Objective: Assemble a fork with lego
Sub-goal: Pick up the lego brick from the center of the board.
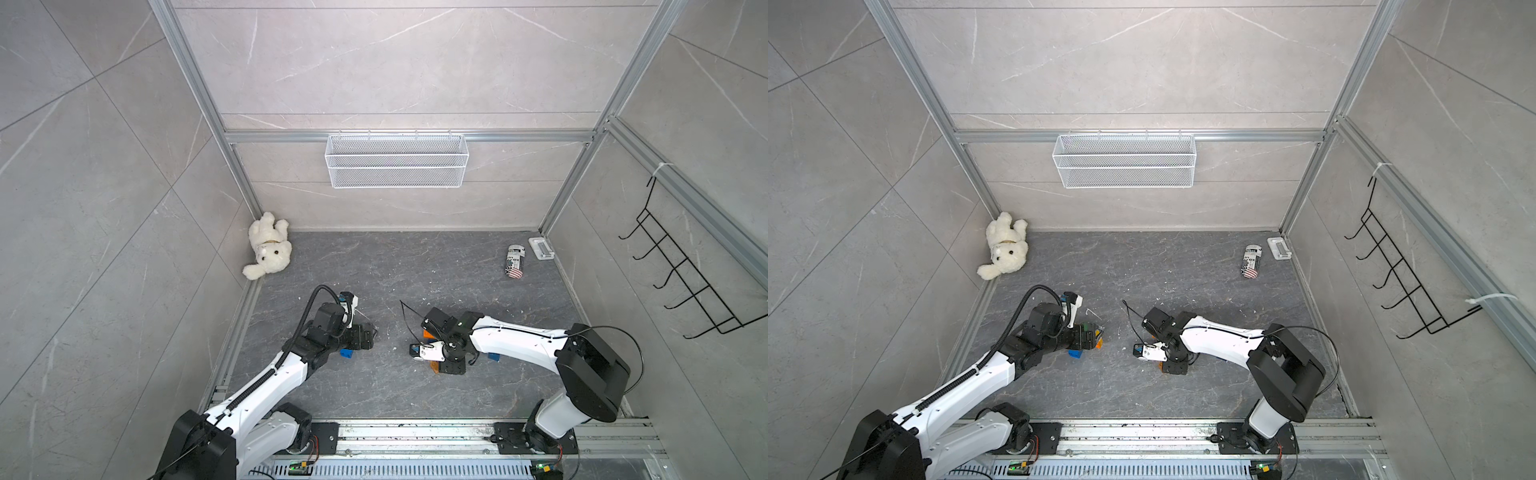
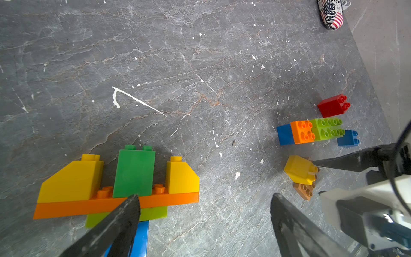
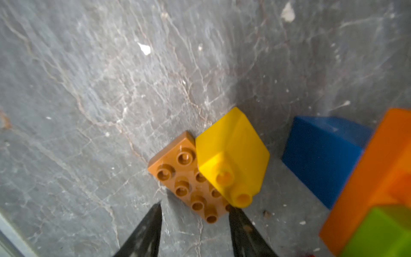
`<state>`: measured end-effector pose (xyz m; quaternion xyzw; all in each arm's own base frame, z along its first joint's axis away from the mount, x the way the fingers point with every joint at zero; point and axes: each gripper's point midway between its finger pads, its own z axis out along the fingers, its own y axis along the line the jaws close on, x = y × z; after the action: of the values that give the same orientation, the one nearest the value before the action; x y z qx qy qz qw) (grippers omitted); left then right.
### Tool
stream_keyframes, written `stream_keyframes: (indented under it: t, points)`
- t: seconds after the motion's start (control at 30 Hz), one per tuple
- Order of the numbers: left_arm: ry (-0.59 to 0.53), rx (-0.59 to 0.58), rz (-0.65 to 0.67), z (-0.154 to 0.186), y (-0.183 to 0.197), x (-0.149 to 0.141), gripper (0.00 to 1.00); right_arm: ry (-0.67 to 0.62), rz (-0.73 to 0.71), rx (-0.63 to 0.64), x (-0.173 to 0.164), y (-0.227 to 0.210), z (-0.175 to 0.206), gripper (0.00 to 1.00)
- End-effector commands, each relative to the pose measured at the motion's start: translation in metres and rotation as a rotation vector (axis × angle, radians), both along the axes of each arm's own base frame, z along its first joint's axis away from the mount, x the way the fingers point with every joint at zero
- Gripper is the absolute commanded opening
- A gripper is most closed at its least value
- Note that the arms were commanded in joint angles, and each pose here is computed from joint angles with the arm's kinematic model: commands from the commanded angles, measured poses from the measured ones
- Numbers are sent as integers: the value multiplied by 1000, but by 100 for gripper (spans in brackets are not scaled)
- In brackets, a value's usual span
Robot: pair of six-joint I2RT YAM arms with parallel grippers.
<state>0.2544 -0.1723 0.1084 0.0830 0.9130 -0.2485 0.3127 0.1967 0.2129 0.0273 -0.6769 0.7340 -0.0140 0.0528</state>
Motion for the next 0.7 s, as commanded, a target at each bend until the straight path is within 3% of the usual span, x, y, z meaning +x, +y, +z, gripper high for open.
stream_keyframes:
  t: [0.0, 0.27, 0.47, 0.67]
  points:
    - [-38, -25, -37, 17, -10, 10, 94, -24, -6, 13, 9, 3, -5, 53]
    - [-19, -30, -41, 12, -14, 14, 94, 33, -21, -1, 1, -1, -22, 52]
    - [-19, -30, -33, 12, -11, 11, 94, 139, -109, 32, -16, 12, -20, 37]
    - [-22, -38, -23, 14, -7, 5, 94, 143, -158, 69, -33, 34, -22, 34]
